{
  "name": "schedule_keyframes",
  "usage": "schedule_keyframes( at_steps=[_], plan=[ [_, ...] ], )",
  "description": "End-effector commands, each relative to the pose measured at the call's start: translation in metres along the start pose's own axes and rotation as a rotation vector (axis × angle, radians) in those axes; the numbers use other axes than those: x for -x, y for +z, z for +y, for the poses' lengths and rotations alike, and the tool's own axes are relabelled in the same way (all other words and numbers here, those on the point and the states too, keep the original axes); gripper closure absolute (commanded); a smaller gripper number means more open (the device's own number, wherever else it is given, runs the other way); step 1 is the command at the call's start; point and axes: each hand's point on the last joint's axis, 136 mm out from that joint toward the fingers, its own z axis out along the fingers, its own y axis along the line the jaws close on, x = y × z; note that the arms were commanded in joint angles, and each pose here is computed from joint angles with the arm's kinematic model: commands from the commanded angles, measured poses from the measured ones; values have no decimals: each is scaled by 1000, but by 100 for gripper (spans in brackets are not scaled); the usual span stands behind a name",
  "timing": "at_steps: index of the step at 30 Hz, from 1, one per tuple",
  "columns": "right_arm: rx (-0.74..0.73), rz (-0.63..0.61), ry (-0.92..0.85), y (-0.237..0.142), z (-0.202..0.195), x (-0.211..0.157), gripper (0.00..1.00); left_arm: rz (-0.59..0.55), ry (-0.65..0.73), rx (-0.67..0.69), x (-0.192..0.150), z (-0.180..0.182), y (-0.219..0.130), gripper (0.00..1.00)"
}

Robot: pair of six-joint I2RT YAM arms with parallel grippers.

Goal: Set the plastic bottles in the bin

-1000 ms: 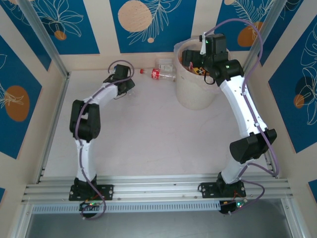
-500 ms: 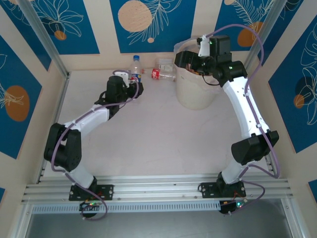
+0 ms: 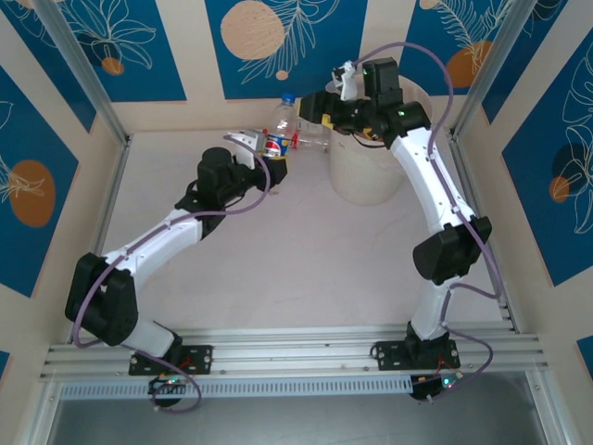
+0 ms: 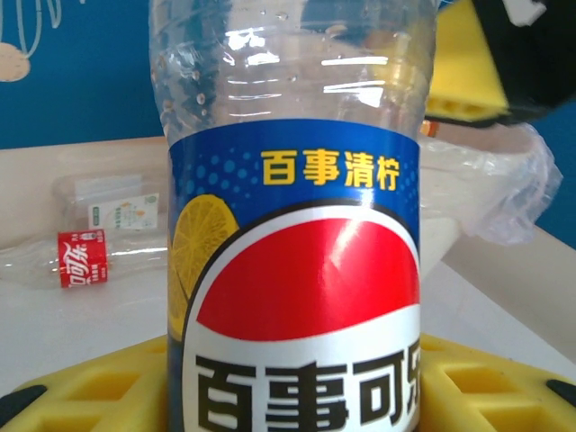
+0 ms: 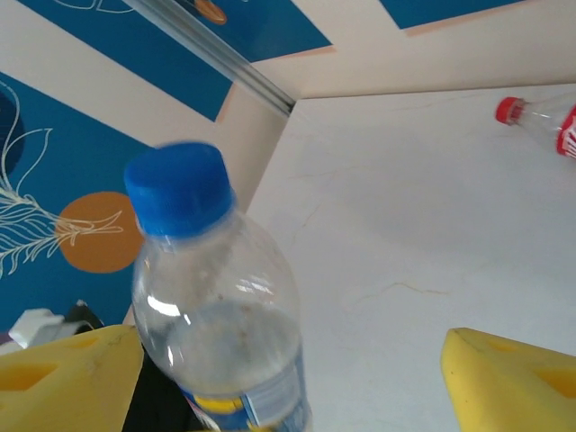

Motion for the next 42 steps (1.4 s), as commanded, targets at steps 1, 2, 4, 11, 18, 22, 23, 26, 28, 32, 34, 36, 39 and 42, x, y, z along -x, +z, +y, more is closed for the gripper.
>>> schedule_keyframes(
  at_steps=[1,2,4,11,18,22,23,26,28,32,34,36,39,42],
  plan=[
    [80,20,-21,-1,29,0,16,-35,58,-61,11,-20,-8,47],
    [89,23,-25,1,31,0,17,-36,64,-65,12,-21,-9,47],
    [96,25,-32,5,35,0,18,-38,67,-71,13,-25,-9,47],
    [83,32,-22,14,32,0,28,-46,75,-99,18,-36,-12,47],
    [89,37,-28,16,34,-1,43,-46,90,-117,21,-43,-15,46],
    [88,34,-34,16,34,0,46,-39,100,-136,21,-48,-15,46],
    [86,32,-35,16,34,0,48,-39,99,-138,21,-48,-15,46],
    [72,24,-42,15,32,2,53,-40,100,-141,21,-49,-15,46],
    [63,19,-45,14,32,3,58,-40,100,-143,21,-50,-15,46],
    [47,11,-49,11,31,4,74,-41,91,-136,21,-49,-15,44],
    [37,2,-58,8,32,6,77,-38,88,-134,22,-48,-15,30],
    [21,-12,-69,2,32,8,80,-41,87,-126,24,-48,-16,11],
    [-16,-42,-90,-9,30,14,83,-52,86,-114,28,-48,-22,0],
    [-56,-96,-118,-26,30,23,84,-76,90,-102,36,-49,-31,0]
  ],
)
